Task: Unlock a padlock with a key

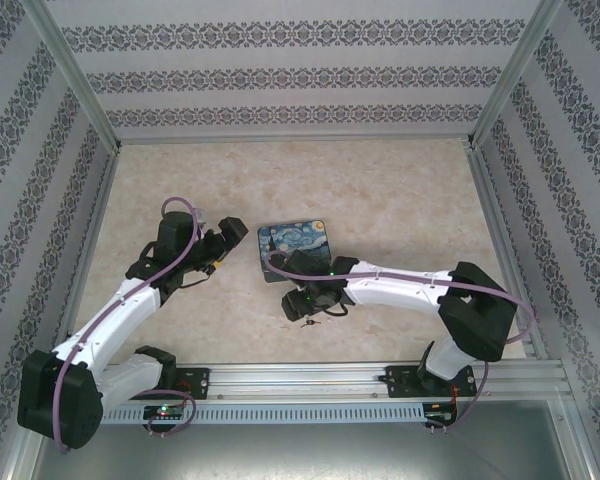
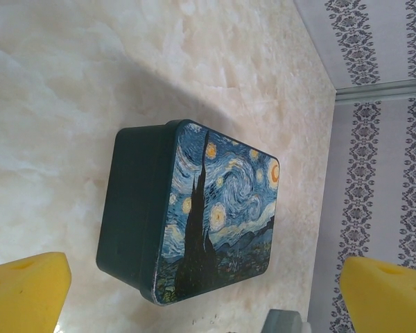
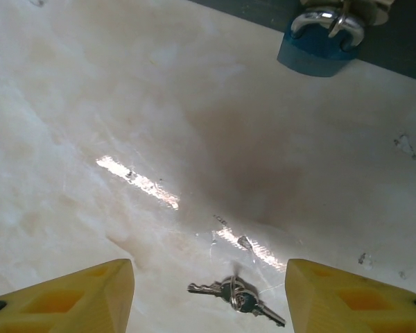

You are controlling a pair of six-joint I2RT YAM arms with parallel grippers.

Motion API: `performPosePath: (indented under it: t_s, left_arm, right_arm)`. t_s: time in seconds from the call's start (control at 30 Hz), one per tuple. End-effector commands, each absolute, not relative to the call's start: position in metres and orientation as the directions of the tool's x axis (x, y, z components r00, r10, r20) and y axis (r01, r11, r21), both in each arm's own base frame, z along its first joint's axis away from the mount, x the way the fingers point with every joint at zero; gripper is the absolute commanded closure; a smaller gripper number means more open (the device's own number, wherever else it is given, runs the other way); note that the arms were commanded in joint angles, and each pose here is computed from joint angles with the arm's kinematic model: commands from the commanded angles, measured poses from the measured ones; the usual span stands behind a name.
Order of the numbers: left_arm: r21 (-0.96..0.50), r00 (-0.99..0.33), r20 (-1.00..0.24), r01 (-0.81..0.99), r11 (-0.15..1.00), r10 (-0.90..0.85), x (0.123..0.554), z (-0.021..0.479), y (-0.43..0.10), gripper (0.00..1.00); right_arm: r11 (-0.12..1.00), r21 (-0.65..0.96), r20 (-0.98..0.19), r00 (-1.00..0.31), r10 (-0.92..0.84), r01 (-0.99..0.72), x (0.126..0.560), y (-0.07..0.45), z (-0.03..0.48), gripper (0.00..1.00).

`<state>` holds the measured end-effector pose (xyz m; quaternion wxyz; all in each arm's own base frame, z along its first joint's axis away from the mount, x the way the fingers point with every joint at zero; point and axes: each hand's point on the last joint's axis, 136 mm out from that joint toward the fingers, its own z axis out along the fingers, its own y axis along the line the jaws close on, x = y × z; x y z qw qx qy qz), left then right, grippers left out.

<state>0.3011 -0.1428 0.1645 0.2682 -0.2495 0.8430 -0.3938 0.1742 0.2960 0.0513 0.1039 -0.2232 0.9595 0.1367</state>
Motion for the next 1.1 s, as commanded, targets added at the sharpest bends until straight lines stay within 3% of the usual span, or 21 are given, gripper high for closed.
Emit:
performPosePath:
  t_s: [0.0, 0.6, 1.07]
  left_arm:
    - [-0.800, -0.724, -0.261, -0.209, 0.563, -0.639, 0.299, 0.165, -0.139, 0.00]
    - [-0.799, -0.716, -0.263, -0.214, 0.562, -0.646, 0.301, 0.166, -0.138, 0.00]
    - [-0.799, -0.719, -0.263, -0.211, 0.563, -0.643, 0.302, 0.167, -0.138, 0.00]
  right_arm:
    - [0.842, 0.217, -0.243, -0.863, -0.444, -0.494, 0.173, 0.300, 0.041, 0.41]
    - [0.843, 0.268, -0.143, -0.884, -0.445, -0.467, 0.143, 0.296, 0.011, 0.45]
    - [0.847, 0.257, -0.138, -0.885, -0.444, -0.465, 0.124, 0.285, 0.015, 0.47]
